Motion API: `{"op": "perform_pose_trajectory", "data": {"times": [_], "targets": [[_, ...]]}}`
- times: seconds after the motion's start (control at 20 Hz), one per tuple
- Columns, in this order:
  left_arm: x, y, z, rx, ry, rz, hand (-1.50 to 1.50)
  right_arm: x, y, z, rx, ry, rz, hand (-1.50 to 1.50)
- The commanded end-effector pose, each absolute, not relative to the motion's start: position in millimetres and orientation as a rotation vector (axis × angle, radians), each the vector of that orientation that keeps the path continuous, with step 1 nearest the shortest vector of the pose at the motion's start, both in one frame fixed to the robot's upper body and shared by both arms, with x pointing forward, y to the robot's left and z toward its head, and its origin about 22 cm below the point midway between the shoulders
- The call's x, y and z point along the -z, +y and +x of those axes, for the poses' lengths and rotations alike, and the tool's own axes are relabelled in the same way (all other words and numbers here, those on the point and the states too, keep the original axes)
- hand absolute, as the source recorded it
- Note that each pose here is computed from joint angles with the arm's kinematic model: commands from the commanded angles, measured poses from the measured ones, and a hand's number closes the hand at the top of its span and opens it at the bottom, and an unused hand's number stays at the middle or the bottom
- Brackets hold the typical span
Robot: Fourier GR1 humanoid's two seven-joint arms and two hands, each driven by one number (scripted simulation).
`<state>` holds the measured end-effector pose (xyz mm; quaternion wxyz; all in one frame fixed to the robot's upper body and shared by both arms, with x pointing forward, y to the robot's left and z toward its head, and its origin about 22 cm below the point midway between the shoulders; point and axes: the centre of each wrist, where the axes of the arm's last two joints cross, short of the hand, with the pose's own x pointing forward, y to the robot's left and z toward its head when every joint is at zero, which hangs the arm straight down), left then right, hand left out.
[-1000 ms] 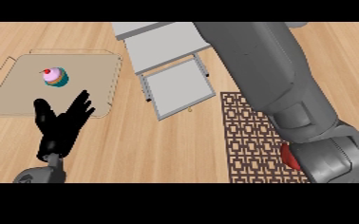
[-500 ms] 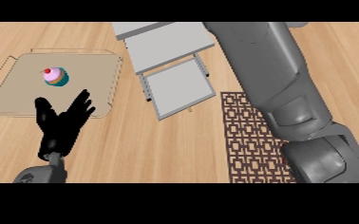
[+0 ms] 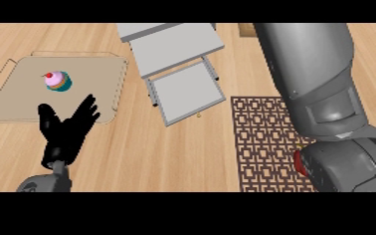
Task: Pick the croissant from the placemat and place it in the tiered shelf
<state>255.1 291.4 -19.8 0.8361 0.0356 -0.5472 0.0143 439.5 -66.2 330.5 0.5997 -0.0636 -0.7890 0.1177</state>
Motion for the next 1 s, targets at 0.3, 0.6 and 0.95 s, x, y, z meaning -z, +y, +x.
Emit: {"op": "perform_pose_trajectory", "data": {"times": [0.3, 0.6, 0.95], "targets": [[16, 292, 258, -0.050, -1.102, 0.085, 0.00, -349, -142, 450, 0.092, -1.815, -0.335, -1.50], [27, 304, 237, -0.052, -1.107, 0.091, 0.00, -356, -250, 448, 0.219, -1.774, -0.306, -1.50], [37, 293, 251, -0.023, -1.125, 0.091, 0.00, -350, -303, 445, 0.165, -1.789, -0.242, -1.50]]}}
